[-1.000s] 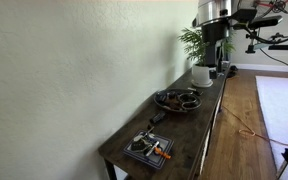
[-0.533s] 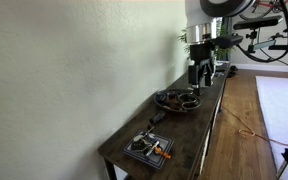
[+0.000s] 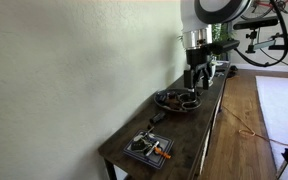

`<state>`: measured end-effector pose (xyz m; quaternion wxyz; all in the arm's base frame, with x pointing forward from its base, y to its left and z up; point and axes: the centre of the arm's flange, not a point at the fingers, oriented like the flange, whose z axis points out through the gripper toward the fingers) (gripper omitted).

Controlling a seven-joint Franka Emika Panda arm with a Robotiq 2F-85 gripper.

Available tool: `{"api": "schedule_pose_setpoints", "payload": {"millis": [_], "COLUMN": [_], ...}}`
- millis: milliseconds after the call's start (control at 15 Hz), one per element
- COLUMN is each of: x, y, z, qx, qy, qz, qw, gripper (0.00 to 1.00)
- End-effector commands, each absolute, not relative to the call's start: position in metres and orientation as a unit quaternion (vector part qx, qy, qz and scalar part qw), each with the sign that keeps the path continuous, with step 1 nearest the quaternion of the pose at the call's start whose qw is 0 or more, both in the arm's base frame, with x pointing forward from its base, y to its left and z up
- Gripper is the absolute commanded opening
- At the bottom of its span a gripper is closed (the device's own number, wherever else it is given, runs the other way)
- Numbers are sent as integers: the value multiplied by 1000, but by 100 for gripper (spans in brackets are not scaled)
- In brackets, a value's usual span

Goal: Put the black object onto the tray.

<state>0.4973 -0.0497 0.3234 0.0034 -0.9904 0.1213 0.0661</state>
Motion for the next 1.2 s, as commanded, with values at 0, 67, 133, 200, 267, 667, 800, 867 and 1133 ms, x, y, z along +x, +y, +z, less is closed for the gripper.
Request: {"api": "schedule_pose_setpoints", "payload": {"millis": [0, 67, 133, 200, 267, 667, 800, 867, 1133], "x": [497, 497, 497, 498, 499, 521, 530, 534, 556], "y": [-50, -50, -50, -51, -51, -50, -50, -50, -49], "z": [323, 323, 323, 319, 315, 293, 286, 282, 267], "qx": [-990, -990, -990, -990, -989, -978, -973, -971, -960], "qy": [121, 121, 121, 128, 134, 206, 227, 238, 275], "qz": [66, 66, 66, 65, 65, 37, 34, 37, 49], "qw": [3, 3, 3, 3, 7, 12, 7, 5, -4], "gripper": [100, 100, 100, 100, 100, 100, 100, 100, 100]}}
